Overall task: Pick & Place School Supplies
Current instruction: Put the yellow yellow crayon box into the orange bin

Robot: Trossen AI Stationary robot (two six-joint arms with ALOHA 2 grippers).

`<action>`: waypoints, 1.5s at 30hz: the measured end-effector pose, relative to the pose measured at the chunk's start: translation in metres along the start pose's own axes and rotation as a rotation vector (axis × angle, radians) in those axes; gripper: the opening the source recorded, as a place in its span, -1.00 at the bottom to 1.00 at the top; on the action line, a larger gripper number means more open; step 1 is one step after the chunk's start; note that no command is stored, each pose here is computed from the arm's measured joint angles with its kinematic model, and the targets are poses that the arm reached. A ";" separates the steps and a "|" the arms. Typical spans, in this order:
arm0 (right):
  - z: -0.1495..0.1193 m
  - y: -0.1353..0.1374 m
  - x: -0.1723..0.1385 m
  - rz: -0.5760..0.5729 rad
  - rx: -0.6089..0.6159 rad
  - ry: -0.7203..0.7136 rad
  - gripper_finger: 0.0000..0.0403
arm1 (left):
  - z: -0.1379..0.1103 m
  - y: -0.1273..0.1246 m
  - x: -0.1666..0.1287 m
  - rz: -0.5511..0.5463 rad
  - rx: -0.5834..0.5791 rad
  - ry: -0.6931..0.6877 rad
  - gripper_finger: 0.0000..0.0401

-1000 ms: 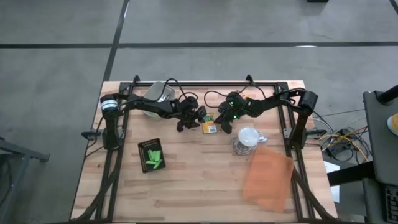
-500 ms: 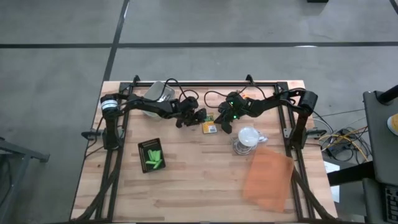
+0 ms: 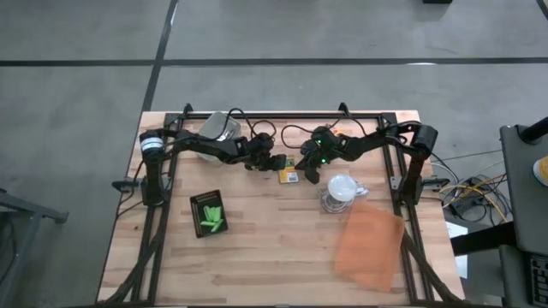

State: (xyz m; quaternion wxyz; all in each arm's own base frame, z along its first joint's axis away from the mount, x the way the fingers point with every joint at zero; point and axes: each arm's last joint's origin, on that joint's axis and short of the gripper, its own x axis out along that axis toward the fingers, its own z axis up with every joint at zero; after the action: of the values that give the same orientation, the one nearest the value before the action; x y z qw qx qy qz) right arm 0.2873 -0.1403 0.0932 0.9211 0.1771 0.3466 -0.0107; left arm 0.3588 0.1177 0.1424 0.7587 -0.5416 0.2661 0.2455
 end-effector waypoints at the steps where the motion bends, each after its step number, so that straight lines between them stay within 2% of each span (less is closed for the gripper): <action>1: 0.000 0.000 0.000 -0.001 -0.001 -0.002 -0.96 | -0.001 0.002 0.003 0.007 -0.013 0.005 -0.12; 6: 0.000 0.000 0.000 0.000 0.003 0.001 -0.96 | -0.003 0.007 0.012 -0.007 -0.063 0.026 -0.12; 24: -0.002 -0.001 0.000 -0.024 0.006 0.022 -0.96 | -0.003 0.001 0.008 -0.066 -0.027 0.072 -0.12; 45: -0.005 -0.002 0.000 -0.088 0.034 0.051 -0.96 | -0.007 0.003 0.006 -0.027 -0.036 0.120 -0.12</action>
State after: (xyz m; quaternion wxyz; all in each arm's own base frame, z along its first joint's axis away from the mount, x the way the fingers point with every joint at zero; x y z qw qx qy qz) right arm 0.2837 -0.1404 0.0895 0.9074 0.1777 0.3772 -0.0525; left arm 0.3600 0.1128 0.1344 0.7349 -0.5722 0.2993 0.2071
